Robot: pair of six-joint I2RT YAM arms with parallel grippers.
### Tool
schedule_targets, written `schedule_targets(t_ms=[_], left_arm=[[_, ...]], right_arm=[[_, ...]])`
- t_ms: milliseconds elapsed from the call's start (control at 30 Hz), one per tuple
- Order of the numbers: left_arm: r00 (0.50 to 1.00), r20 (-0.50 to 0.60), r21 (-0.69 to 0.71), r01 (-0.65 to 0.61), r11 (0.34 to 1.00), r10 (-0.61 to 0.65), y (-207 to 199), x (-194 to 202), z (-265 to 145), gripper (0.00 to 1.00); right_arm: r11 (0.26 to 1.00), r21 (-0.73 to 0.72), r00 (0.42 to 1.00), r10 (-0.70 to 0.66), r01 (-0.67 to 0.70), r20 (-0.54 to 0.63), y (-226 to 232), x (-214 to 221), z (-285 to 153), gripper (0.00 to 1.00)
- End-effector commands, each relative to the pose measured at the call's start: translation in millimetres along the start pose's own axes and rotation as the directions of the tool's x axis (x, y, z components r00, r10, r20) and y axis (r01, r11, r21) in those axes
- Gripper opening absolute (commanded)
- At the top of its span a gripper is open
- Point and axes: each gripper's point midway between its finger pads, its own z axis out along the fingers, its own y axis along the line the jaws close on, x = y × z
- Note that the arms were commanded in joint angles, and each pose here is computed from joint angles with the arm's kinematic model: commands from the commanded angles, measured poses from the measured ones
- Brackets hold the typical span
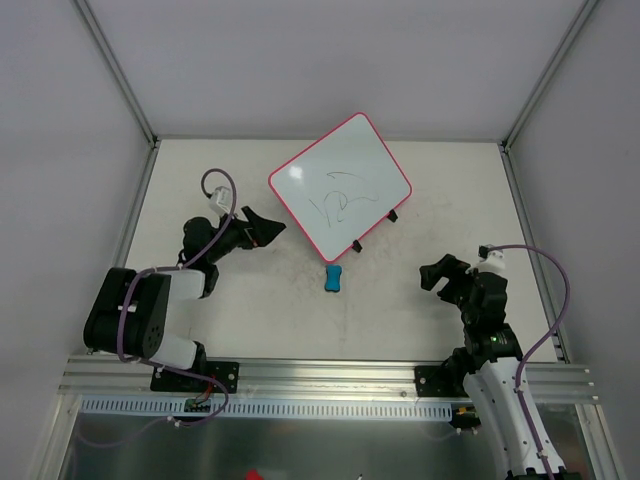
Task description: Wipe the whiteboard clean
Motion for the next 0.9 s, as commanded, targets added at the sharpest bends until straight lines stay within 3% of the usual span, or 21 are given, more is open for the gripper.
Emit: schedule_targets(t_ms=[0, 100, 467, 667, 800, 867], left_arm=[[0.993, 0.098, 0.063, -0.07, 0.996, 0.064, -23, -28, 23, 0.99], [0.994, 0.099, 0.082, -0.055, 0.995, 0.047, -26, -28, 39, 0.99], [0.992, 0.123, 0.145, -0.034, 0.989, 0.016, -21, -29, 76, 0.75], [0.99, 0.142, 0.177, -0.043, 0.983, 0.018, -28, -32, 80, 0.7], [0.99, 0.139, 0.177, -0.051, 0.983, 0.026, -30, -36, 84, 0.52], [0.99, 0.135, 0.183, -0.054, 0.982, 0.029, -33, -37, 85, 0.37]], right_arm=[[0.999, -0.042, 1.0, -0.022, 0.023, 0.021, 8, -6, 1, 0.99], [0.999, -0.042, 1.0, -0.02, 0.021, 0.021, 8, -6, 2, 0.99], [0.998, -0.051, 0.999, -0.024, 0.025, 0.023, 9, -5, 1, 0.99], [0.998, -0.053, 0.999, -0.024, 0.025, 0.024, 10, -6, 1, 0.99], [0.998, -0.056, 1.0, -0.025, 0.026, 0.016, 11, -5, 2, 0.99], [0.998, -0.062, 1.0, -0.029, 0.029, 0.013, 12, -5, 2, 0.99]])
